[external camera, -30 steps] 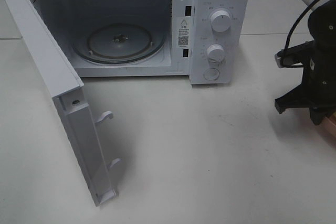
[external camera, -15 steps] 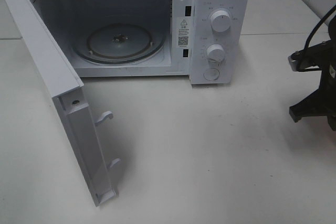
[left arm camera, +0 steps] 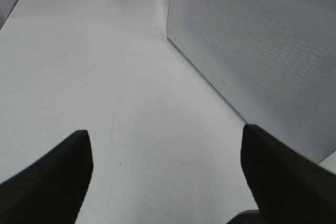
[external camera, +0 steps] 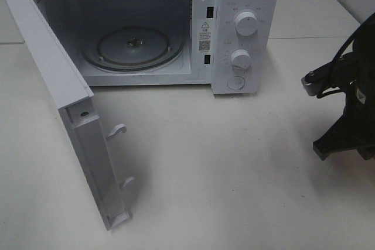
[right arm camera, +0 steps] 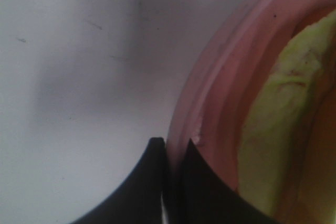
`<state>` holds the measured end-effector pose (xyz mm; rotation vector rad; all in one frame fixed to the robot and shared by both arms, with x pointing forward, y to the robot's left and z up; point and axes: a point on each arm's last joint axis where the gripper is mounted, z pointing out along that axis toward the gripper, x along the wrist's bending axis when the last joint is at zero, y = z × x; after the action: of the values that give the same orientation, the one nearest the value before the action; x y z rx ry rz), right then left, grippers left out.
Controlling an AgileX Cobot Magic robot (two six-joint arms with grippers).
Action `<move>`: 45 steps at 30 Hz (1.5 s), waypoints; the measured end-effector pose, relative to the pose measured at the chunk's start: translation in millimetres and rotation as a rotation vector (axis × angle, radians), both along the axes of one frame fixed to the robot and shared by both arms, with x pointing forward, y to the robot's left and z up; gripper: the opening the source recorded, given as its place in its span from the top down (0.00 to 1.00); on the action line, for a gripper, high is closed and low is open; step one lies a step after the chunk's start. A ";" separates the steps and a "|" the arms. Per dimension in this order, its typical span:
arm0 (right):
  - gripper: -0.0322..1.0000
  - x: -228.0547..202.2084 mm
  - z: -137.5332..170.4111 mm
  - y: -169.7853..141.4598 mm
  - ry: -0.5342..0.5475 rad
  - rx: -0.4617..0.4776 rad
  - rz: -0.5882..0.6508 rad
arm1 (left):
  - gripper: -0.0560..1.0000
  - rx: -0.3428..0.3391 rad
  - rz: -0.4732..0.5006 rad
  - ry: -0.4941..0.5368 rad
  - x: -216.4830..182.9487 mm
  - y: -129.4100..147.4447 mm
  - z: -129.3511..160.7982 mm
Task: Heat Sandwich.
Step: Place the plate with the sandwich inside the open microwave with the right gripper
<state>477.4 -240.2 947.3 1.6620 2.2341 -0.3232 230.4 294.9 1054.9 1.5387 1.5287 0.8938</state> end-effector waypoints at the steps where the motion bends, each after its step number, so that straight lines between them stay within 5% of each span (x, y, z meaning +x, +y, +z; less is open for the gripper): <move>1: 0.92 -3.1 0.1 3.2 0.001 0.000 0.017 | 0.25 0.000 0.000 0.000 0.0 0.0 0.0; 27: 0.92 -74.5 23.1 91.9 -0.035 -0.055 0.523 | 0.25 0.000 0.000 0.000 0.0 0.0 0.0; 45: 0.92 -91.4 24.4 113.5 -0.041 -0.101 0.801 | 0.25 0.000 0.000 0.000 0.0 0.0 0.0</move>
<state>385.9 -126.7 971.6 0.6156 2.5709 -0.1803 230.4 294.9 1054.9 1.5387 1.5287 0.8938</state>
